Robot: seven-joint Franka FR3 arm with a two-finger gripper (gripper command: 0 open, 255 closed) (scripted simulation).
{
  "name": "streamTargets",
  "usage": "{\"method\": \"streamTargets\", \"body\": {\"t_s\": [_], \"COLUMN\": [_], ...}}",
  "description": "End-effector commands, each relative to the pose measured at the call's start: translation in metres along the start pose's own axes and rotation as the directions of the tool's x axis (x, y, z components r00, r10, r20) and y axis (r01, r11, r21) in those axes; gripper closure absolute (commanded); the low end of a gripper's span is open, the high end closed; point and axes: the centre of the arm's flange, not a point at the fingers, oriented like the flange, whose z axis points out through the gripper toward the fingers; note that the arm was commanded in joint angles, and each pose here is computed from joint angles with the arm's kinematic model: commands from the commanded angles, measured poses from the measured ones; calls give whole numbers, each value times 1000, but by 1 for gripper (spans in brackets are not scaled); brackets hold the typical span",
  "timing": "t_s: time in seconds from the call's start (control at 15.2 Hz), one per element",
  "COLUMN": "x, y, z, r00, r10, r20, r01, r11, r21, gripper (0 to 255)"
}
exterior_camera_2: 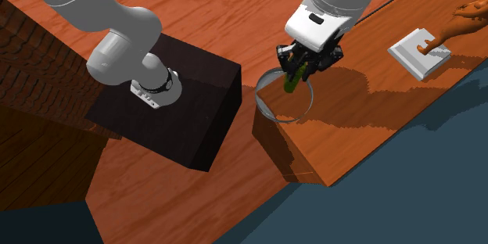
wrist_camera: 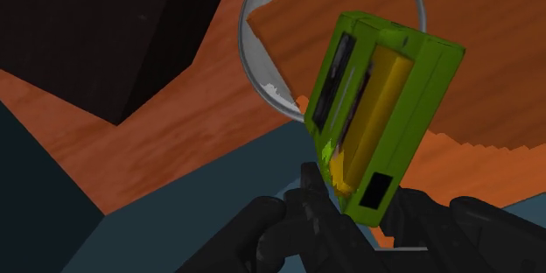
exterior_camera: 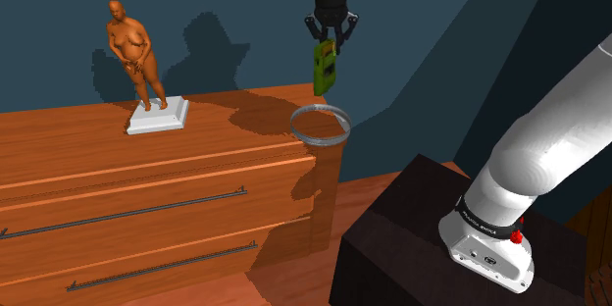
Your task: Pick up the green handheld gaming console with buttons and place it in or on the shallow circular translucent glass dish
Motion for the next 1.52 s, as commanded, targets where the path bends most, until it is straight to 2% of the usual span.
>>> {"method": "streamTargets", "body": {"t_s": [0.0, 1.06, 1.45], "x": [-2, -14, -14], "y": [1, -7, -7], "z": [9, 94, 94], "r00": [1000, 1000, 1000], "r10": [0, 0, 0], "r20": [0, 0, 0], "r01": [0, 0, 0], "r11": [1000, 1000, 1000], "r21": [0, 0, 0], "gripper": [255, 255, 255]}}
